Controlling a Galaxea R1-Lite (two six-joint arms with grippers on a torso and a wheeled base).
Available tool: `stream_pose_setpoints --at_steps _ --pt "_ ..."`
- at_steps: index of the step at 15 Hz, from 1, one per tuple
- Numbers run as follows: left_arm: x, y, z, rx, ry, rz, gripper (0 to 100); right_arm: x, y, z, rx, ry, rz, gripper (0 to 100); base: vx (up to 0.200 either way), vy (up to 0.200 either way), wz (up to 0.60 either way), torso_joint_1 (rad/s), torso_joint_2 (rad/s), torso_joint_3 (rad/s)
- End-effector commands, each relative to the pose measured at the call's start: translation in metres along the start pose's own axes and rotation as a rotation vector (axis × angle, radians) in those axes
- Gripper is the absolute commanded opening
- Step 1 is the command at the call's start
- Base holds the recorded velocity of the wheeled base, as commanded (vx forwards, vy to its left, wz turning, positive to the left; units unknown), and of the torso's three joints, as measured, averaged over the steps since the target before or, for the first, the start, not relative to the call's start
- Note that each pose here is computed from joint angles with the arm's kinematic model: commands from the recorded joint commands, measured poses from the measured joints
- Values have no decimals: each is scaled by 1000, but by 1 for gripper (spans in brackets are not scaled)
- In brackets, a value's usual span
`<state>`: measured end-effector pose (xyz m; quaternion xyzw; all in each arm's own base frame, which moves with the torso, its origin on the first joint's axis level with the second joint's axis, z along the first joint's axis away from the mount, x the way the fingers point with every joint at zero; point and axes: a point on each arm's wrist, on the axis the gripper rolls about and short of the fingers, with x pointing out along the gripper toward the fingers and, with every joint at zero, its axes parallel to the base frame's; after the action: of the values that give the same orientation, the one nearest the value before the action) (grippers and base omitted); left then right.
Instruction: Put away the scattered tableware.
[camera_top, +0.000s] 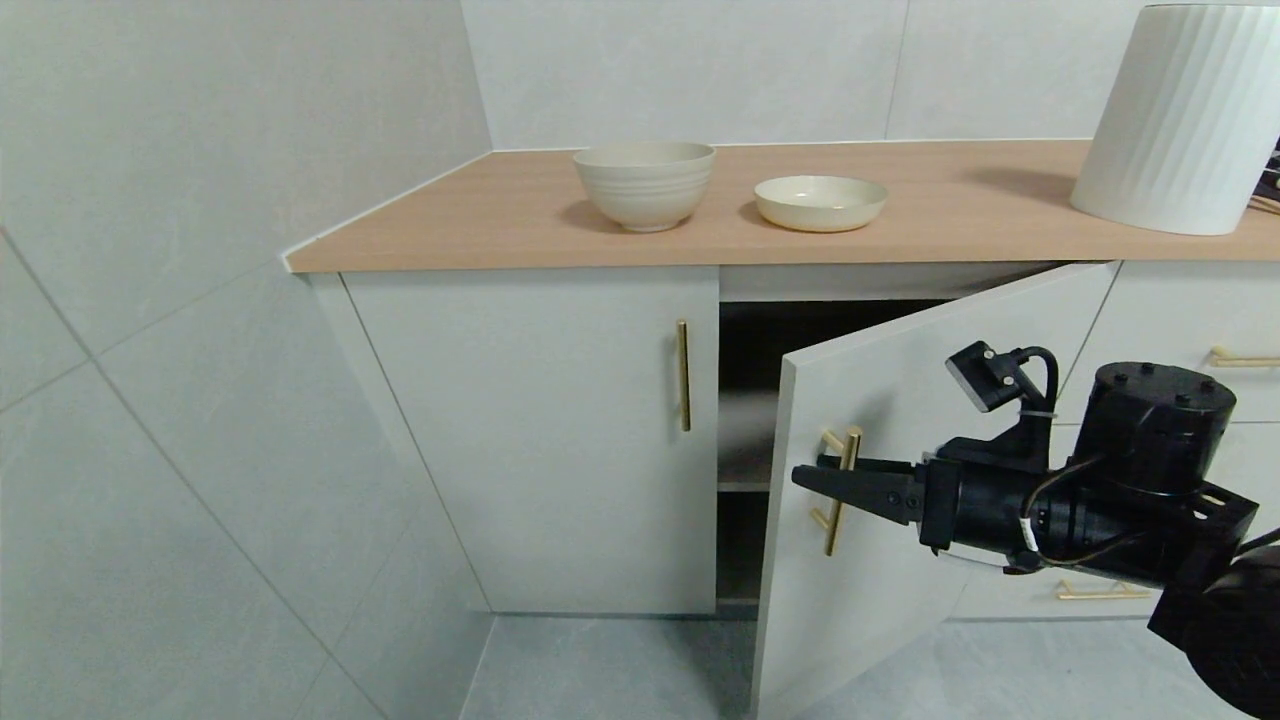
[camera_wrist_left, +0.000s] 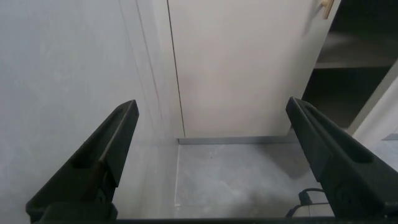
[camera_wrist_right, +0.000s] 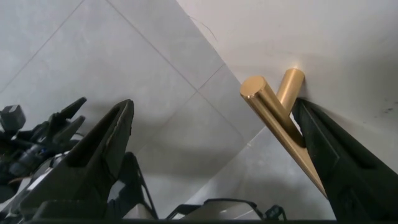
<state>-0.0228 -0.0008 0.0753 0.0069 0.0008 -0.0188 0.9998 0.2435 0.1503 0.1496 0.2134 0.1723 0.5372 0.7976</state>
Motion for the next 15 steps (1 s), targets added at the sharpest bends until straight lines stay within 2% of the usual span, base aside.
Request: stream_pose_setpoints --at_steps 1,2,3,5,7,8,9,10,11,12,13,14,15 --pt "0 0 0 3 -2 1 100 -2 4 2 -7 1 19 100 0 0 0 0 0 0" --pt "0 0 1 11 -10 -2 100 -3 5 2 -9 2 26 100 0 0 0 0 0 0" --pt "-4 -1 14 13 -42 -29 100 -4 6 2 -10 1 26 100 0 0 0 0 0 0" --pt "-9 -3 53 6 -30 -172 100 -5 8 4 -18 -7 32 100 0 0 0 0 0 0" --pt "3 -5 95 -20 47 -297 100 -6 10 6 -24 -13 35 100 0 0 0 0 0 0" --pt "14 -5 110 -30 85 -348 100 -6 10 6 -24 -13 36 100 0 0 0 0 0 0" --pt "38 -6 133 -47 147 -404 100 -7 11 6 -25 -14 36 100 0 0 0 0 0 0" --pt "56 -5 148 -59 184 -440 100 -7 11 6 -25 -14 36 100 0 0 0 0 0 0" --pt "90 -5 167 -84 246 -487 100 -7 11 6 -24 -13 36 100 0 0 0 0 0 0" --pt "118 -7 175 -113 296 -533 100 -7 10 5 -22 -11 35 100 0 0 0 0 0 0" --pt "144 -13 172 -149 357 -595 100 -6 10 6 -22 -11 35 100 0 0 0 0 0 0" --pt "162 -25 166 -181 399 -661 100 -5 11 4 -19 -5 42 100 0 0 0 0 0 0" --pt "181 -39 159 -235 433 -717 100 -3 13 3 -19 2 51 100 0 0 0 0 0 0"
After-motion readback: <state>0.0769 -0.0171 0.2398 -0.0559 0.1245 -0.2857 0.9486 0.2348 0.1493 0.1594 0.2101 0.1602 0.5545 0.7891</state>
